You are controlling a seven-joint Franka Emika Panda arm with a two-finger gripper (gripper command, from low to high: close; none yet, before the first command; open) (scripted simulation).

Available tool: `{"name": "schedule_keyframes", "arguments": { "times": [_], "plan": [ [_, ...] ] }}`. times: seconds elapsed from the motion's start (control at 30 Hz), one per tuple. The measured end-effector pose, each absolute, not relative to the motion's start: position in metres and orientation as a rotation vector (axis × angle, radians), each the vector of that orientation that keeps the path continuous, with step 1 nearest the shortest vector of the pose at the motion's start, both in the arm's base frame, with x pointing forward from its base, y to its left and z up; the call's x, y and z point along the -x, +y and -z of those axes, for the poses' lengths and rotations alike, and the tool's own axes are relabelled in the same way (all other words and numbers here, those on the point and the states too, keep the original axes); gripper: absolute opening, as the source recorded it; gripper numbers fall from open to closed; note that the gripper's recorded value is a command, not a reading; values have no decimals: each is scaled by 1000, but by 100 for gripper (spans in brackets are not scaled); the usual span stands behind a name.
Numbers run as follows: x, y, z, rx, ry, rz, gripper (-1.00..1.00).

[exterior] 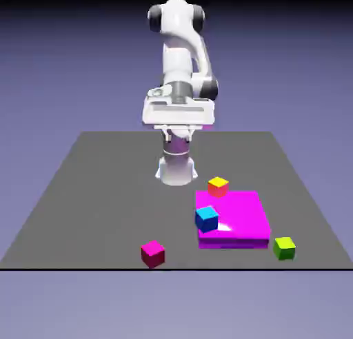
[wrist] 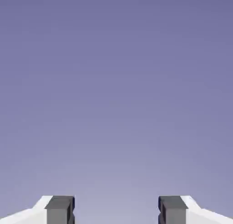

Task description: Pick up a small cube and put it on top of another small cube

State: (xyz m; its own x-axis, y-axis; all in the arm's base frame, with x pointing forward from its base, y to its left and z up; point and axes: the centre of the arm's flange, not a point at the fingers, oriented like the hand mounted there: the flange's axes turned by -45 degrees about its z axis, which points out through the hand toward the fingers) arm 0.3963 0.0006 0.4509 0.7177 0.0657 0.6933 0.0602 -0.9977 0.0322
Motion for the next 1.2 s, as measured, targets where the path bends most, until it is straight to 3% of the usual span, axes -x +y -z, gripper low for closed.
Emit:
{"name": "schedule_keyframes", "arguments": {
  "times": [0.53,1.2],
  "plan": [
    [-466,-46,-323,-3092,508,-655,0],
    [-497,-89,-171,-3025,1003,-316,0]
  ]
}}
